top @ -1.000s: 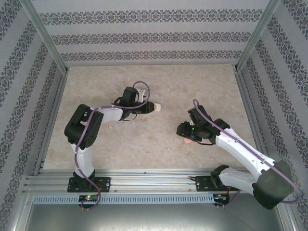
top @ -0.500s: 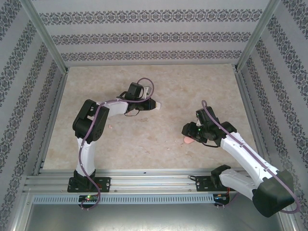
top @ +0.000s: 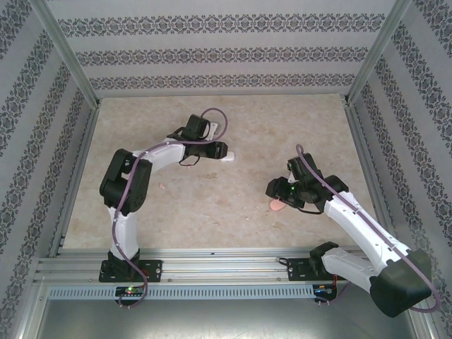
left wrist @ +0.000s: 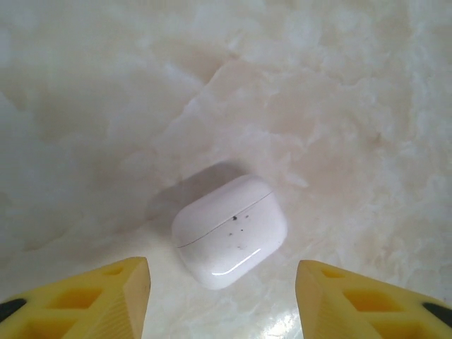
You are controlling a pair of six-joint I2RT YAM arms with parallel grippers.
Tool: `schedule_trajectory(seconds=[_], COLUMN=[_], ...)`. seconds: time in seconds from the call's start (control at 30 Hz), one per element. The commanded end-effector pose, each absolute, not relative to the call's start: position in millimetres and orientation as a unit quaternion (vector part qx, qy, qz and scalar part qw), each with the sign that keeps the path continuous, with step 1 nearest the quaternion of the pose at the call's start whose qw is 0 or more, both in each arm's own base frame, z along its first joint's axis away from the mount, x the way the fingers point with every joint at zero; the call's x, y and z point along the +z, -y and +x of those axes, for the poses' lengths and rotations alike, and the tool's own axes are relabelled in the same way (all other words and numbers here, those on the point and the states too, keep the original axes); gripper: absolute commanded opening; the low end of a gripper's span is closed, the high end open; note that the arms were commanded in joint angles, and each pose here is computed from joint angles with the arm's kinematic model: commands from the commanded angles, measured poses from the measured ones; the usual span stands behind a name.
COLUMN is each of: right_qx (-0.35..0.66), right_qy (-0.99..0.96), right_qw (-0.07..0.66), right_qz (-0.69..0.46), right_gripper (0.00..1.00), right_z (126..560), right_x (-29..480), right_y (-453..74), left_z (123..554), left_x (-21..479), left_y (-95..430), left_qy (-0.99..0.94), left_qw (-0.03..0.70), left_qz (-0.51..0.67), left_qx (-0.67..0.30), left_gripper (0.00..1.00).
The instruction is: Insert wireless bluetooth earbuds into charging case
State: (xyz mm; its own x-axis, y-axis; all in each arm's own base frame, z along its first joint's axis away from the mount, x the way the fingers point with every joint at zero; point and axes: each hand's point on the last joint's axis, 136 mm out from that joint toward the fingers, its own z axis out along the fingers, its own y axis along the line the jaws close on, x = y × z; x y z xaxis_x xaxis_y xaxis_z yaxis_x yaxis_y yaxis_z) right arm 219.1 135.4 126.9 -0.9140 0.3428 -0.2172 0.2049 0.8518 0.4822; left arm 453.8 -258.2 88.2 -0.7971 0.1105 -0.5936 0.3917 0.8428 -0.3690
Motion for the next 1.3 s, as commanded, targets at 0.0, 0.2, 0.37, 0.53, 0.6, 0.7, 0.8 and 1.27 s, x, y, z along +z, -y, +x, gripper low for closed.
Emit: schedule_trajectory(seconds=[0.0, 0.2, 0.37, 0.53, 0.6, 0.7, 0.8, 1.27], right_qx=[0.230, 0.227, 0.238, 0.227, 0.220, 0.217, 0.218, 0.229], right_qy=[-0.953, -0.952, -0.946, -0.944, -0.943, -0.939, -0.935, -0.923], right_qw=[0.146, 0.152, 0.145, 0.144, 0.147, 0.155, 0.163, 0.174], right_qz=[0.133, 0.137, 0.166, 0.193, 0.201, 0.215, 0.229, 0.257], right_gripper=[0.52, 0.54, 0.55, 0.57, 0.57, 0.58, 0.58, 0.59], right_z=[217, 218, 218, 212, 210, 206, 203, 191], right_x=[137, 141, 124, 116, 115, 116, 116, 116], right_y=[-134, -128, -120, -105, -99, -90, -83, -66], left_z=[439, 384, 318, 278, 258, 241, 238, 245], left_x=[124, 135, 124, 111, 104, 93, 82, 49], left_y=[261, 309, 371, 409, 424, 442, 453, 484], left_qy=[-0.897, -0.852, -0.798, -0.771, -0.755, -0.746, -0.747, -0.748], left_qw=[0.325, 0.350, 0.359, 0.358, 0.343, 0.327, 0.319, 0.310], left_qz=[0.205, 0.311, 0.426, 0.443, 0.471, 0.496, 0.495, 0.506], left_qx=[-0.220, -0.233, -0.230, -0.286, -0.301, -0.302, -0.308, -0.297], left_gripper=[0.52, 0.70, 0.86, 0.83, 0.83, 0.84, 0.84, 0.80])
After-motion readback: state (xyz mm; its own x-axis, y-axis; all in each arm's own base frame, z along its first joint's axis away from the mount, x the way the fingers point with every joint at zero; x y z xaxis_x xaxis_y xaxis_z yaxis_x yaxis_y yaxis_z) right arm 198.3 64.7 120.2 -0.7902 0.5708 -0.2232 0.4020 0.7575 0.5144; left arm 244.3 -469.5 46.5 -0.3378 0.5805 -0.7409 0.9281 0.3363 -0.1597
